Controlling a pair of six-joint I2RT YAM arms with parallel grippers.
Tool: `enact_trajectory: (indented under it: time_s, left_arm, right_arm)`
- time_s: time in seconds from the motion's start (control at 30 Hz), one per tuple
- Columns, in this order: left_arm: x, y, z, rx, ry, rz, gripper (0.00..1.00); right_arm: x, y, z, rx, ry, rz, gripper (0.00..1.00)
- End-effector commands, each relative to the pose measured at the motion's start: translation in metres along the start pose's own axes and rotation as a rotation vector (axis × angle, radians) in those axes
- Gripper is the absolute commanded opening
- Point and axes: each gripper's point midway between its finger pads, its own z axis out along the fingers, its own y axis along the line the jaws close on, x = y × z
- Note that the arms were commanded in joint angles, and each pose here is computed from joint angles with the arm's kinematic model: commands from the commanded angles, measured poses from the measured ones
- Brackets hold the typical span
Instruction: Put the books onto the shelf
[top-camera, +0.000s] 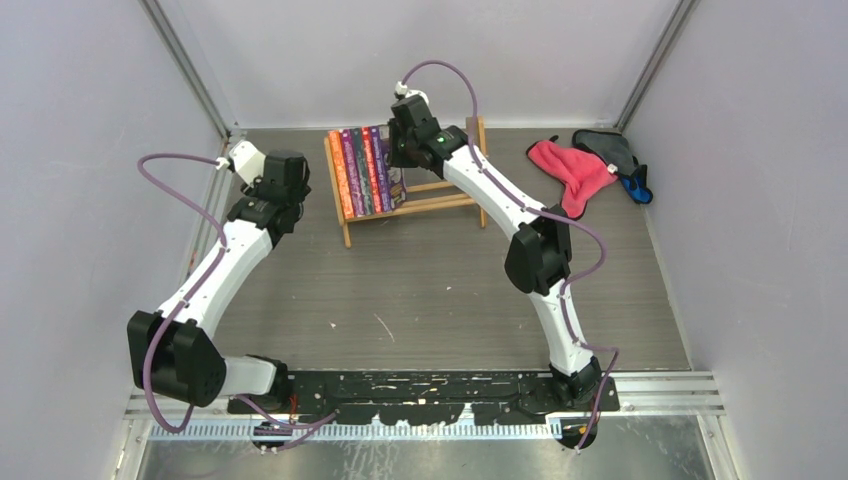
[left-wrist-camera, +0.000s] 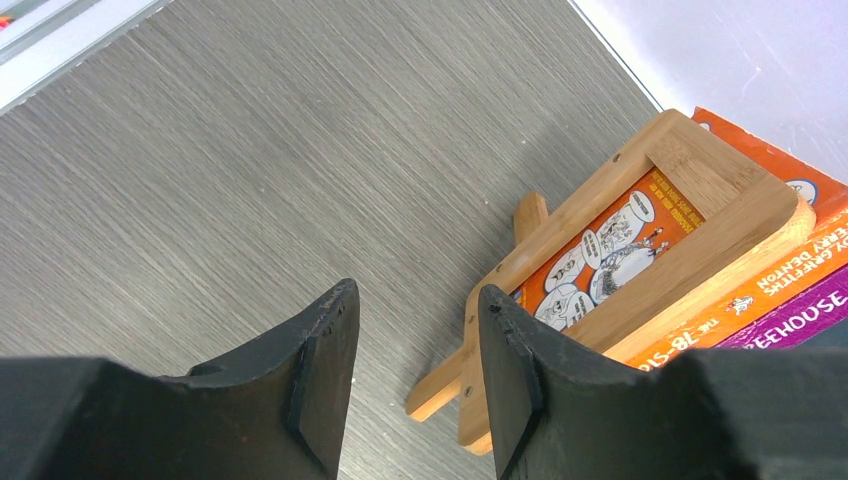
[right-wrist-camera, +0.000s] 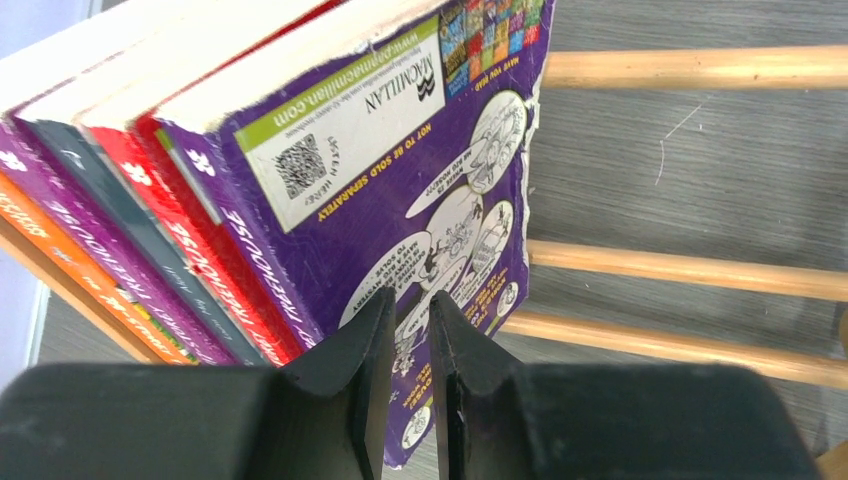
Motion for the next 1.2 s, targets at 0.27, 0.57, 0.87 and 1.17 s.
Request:
enact_trajectory:
  time_s: [0.27, 0.57, 0.87, 1.17]
  left_arm:
    - [-0.014, -0.006, -0.002, 0.020, -0.055, -0.028, 0.48]
    - [-0.022, -0.006, -0.004, 0.020, -0.083, -0.019, 0.48]
    - [-0.026, -0.009, -0.004, 0.031, -0.091, -0.015, 0.48]
    - [-0.025, -0.011, -0.003, 0.036, -0.090, -0.014, 0.48]
  right_arm:
    - [-0.018, 0.001, -0.013, 0.004, -0.064, -0.012, 0.25]
    - [-0.024, -0.003, -0.018, 0.019, -0.080, -0.020, 0.28]
    - [-0.030, -0.011, -0.028, 0.044, -0.095, -0.030, 0.35]
    - [-0.036, -0.017, -0.039, 0.064, -0.116, -0.033, 0.36]
